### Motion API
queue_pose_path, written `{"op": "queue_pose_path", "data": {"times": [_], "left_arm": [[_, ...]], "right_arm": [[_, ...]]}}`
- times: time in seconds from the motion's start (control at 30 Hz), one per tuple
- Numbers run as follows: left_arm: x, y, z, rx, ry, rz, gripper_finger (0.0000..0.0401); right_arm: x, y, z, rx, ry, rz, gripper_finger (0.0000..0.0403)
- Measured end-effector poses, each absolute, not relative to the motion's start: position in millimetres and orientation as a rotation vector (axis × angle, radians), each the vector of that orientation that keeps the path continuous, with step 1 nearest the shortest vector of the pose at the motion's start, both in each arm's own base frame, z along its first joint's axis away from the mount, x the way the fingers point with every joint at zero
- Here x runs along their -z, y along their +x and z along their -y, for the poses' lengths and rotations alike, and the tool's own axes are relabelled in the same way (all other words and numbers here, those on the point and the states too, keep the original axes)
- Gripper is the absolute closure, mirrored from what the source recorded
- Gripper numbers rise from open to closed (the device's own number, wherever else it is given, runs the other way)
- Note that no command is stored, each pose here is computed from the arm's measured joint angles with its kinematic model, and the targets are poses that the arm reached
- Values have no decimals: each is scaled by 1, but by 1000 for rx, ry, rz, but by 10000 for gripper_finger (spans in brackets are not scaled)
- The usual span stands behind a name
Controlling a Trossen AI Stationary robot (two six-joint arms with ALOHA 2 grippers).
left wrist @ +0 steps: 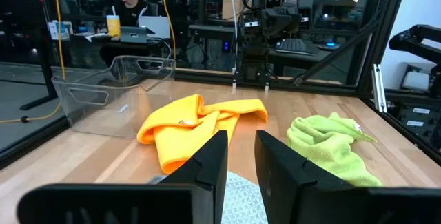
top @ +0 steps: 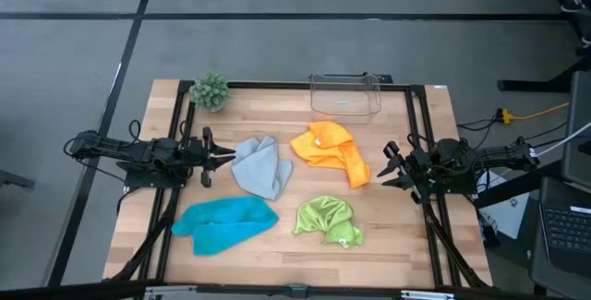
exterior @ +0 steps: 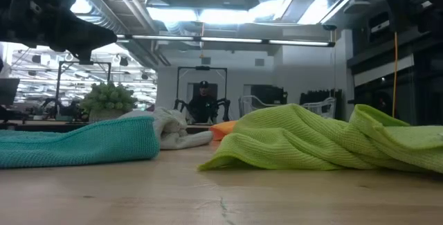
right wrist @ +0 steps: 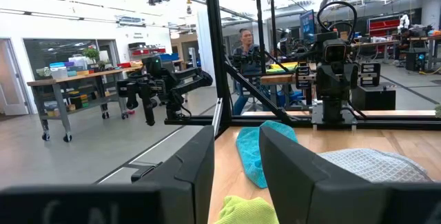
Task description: Fold microfiber towels
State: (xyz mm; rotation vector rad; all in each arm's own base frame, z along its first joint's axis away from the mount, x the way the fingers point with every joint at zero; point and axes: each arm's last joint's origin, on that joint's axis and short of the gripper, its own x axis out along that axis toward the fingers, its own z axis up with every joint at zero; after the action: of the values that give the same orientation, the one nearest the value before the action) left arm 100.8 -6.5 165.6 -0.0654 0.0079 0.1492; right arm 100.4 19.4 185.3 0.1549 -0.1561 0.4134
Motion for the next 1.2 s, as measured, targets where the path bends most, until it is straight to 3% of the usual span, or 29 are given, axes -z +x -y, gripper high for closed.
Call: {"op": "queue_pose_path", "data": {"times": [0.8, 1.2], "left_arm": [[-166, 101, 7, -149, -66, -7, 335], [-166, 101, 7, -149, -65, -7, 335]], "right_arm": [[-189, 100, -19, -390, 107, 201, 283], [-188, 101, -14, -223, 125, 208, 283]]}}
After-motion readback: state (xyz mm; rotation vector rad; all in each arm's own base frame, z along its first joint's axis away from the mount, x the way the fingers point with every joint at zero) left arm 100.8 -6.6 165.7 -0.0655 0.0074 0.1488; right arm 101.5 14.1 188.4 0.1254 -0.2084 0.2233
